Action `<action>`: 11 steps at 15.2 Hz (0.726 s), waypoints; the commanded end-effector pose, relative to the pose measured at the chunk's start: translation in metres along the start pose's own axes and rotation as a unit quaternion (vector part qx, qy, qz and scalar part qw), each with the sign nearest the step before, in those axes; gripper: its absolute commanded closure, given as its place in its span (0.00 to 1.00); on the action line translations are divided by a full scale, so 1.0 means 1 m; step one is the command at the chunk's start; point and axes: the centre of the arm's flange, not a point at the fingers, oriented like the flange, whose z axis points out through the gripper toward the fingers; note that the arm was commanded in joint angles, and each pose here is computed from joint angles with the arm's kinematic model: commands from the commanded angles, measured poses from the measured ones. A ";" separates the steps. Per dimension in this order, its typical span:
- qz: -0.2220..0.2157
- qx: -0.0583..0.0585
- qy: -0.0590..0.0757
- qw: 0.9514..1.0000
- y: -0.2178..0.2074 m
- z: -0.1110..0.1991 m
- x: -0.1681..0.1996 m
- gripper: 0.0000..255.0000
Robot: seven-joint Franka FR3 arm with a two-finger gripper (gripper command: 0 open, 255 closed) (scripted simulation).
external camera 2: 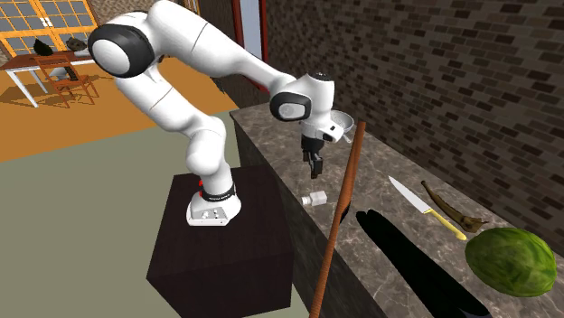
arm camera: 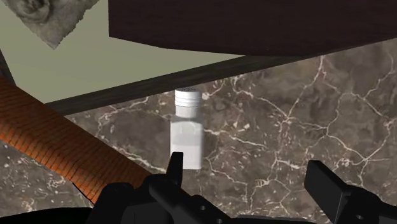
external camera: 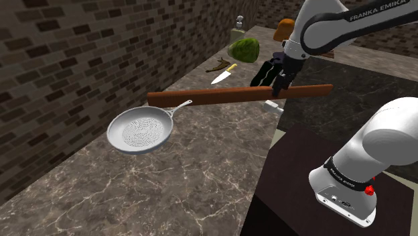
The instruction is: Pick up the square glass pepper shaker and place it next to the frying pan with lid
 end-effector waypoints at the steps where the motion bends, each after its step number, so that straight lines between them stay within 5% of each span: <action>1: -0.004 -0.001 -0.001 1.000 0.014 0.024 0.002 0.00; 11: -0.013 -0.001 -0.006 1.000 0.046 0.108 0.011 0.00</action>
